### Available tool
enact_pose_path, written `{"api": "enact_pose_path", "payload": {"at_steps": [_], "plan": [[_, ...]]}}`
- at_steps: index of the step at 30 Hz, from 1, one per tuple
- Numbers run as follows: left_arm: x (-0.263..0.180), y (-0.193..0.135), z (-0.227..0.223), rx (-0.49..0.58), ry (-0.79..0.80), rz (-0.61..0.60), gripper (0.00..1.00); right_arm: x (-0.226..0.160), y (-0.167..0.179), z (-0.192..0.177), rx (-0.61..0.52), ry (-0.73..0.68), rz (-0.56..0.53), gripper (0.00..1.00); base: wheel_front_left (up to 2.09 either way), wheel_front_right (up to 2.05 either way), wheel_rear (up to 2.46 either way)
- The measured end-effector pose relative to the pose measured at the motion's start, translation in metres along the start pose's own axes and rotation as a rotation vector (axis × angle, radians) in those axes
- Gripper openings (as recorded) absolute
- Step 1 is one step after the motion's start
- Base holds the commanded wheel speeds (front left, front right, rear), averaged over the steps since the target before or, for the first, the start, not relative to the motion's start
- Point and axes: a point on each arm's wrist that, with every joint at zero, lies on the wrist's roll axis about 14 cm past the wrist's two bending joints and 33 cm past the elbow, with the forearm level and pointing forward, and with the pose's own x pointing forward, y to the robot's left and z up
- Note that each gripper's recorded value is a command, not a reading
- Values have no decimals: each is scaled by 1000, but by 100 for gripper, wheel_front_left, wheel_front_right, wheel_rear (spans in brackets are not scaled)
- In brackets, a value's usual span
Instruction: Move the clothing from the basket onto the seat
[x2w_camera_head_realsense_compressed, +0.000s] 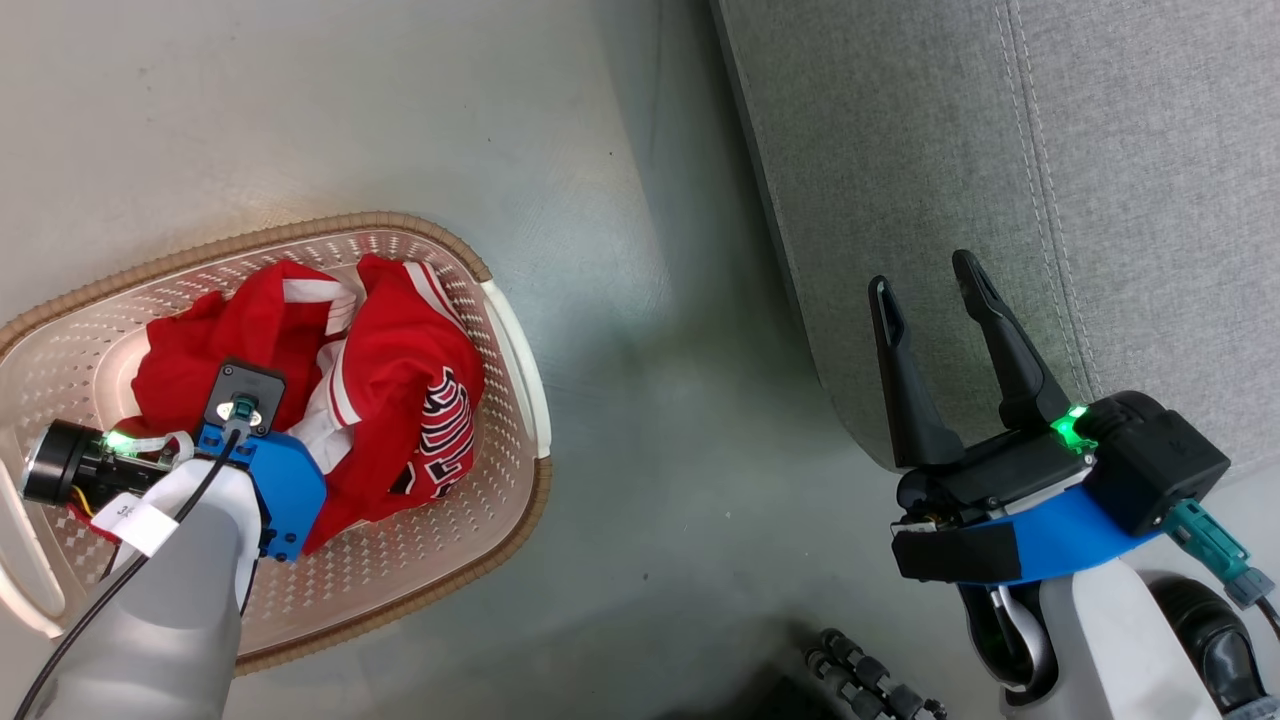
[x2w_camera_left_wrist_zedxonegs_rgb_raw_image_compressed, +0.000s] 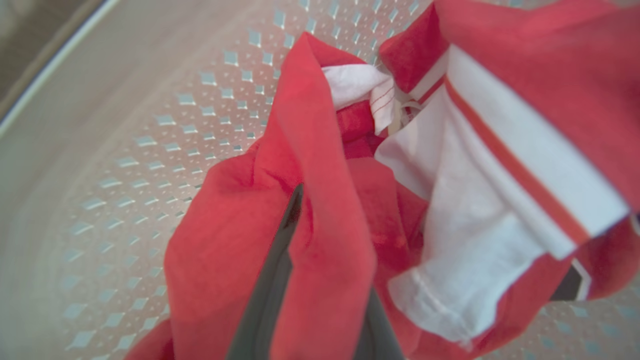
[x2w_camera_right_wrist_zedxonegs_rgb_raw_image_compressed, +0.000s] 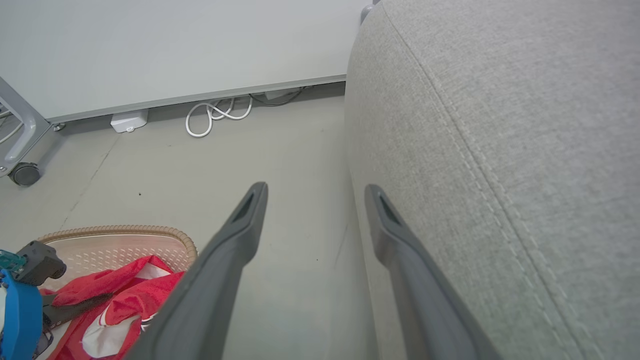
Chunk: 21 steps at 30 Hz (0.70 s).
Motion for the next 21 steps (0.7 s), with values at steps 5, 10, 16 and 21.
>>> {"api": "enact_pose_path", "payload": {"at_steps": [5, 10, 16, 21], "plan": [[-2, -1, -1, -12, 6, -3, 0, 1, 2, 1, 3, -4, 5, 100, 0, 0, 0], [-9, -2, 4, -35, -11, 2, 0, 6, 7, 7, 1, -26, 24, 100, 0, 0, 0], [-26, -1, 27, -80, -86, 22, 0, 8, 18, 21, -9, -65, 58, 100, 0, 0, 0], [-50, -8, 46, -113, -154, 13, 0, 4, 28, 39, -16, -109, 86, 100, 0, 0, 0]]}}
